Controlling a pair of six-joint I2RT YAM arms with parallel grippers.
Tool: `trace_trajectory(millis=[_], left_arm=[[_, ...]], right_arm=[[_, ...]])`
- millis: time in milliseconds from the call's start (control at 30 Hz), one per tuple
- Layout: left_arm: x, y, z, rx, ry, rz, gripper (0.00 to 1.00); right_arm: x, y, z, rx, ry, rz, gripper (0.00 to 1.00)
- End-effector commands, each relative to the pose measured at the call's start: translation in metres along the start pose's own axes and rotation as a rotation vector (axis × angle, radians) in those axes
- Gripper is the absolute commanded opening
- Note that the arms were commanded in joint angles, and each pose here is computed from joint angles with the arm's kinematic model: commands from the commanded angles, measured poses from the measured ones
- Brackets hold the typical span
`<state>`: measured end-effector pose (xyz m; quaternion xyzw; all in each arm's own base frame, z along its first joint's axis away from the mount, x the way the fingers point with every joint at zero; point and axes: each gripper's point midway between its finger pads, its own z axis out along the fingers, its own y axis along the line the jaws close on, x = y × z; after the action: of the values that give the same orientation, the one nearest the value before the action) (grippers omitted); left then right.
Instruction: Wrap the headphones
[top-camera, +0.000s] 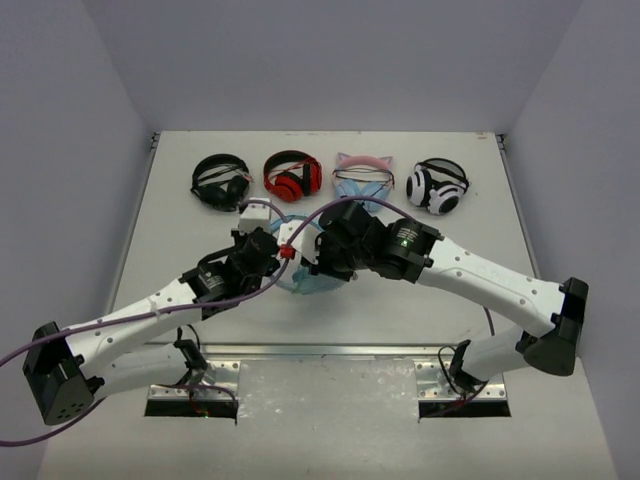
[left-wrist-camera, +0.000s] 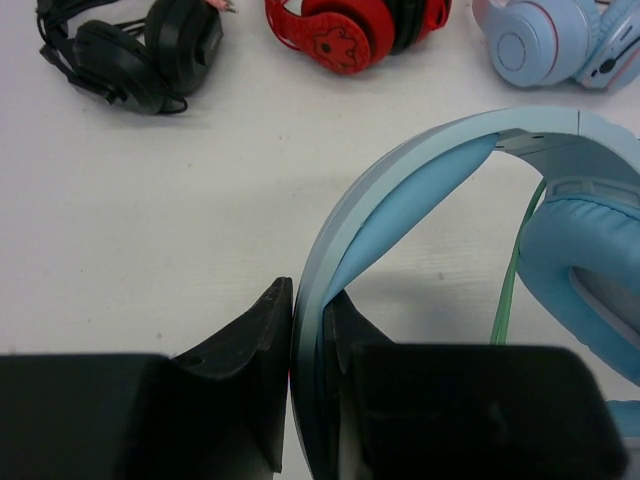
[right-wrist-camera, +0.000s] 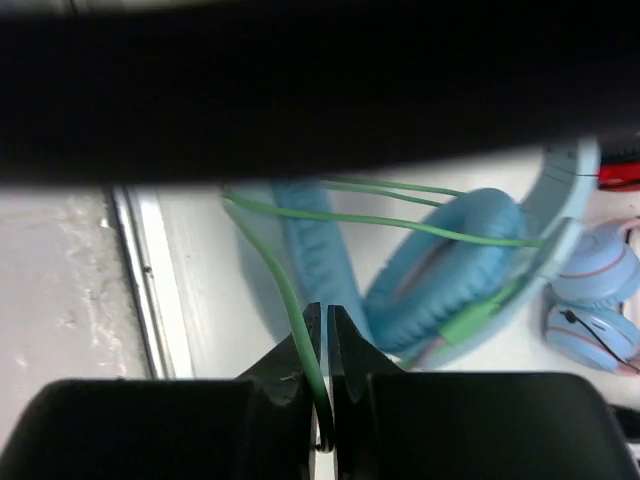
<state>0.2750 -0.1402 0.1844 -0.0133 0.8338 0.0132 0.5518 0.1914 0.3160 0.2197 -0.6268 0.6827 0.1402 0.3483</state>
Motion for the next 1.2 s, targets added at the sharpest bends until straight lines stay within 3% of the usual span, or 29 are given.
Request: trace_trajectory(millis=[0, 267, 500, 600, 700, 733, 833, 900, 1033, 1133, 1167], left_arm=[[-0.034, -0.027, -0.018, 0.183, -0.09, -0.144, 0.0], [-0.005, -0.059, -0.042, 0.423, 0.033, -0.084, 0.0], [0.011, -0.062, -0.039, 0.392, 0.145, 0.022, 0.0], [0.004, -0.062, -0.042, 0.405, 0.124, 0.028, 0.01], [-0.001, -0.061, -0.044, 0.411, 0.114, 0.03, 0.0], [-0.002, -0.06, -0.045, 0.412, 0.112, 0.032, 0.01], [-0.004, -0.06, -0.05, 0.434, 0.109, 0.044, 0.0], [-0.005, -0.064, -0.058, 0.49, 0.105, 0.066, 0.0], [-0.007, -0.075, -0.075, 0.625, 0.099, 0.111, 0.01], [-0.011, -0.074, -0.079, 0.641, 0.087, 0.159, 0.0], [-0.017, -0.072, -0.08, 0.629, 0.078, 0.157, 0.01]], right_arm=[[0.004, -0.039, -0.007, 0.161, 0.028, -0.094, 0.07], [0.001, -0.08, -0.027, 0.351, -0.058, -0.113, 0.02], [-0.002, -0.087, -0.033, 0.368, -0.034, -0.157, 0.18], [0.002, -0.086, -0.031, 0.365, -0.017, -0.17, 0.19], [0.011, -0.084, -0.026, 0.339, 0.007, -0.165, 0.02], [0.014, -0.083, -0.023, 0.331, 0.015, -0.158, 0.01], [0.028, -0.089, -0.019, 0.338, 0.04, -0.125, 0.02], [0.033, -0.099, -0.021, 0.377, 0.044, -0.112, 0.11], [0.041, -0.111, -0.02, 0.401, 0.065, -0.098, 0.17], [0.041, -0.112, -0.018, 0.394, 0.072, -0.098, 0.15], [0.043, -0.11, -0.017, 0.384, 0.079, -0.099, 0.08]])
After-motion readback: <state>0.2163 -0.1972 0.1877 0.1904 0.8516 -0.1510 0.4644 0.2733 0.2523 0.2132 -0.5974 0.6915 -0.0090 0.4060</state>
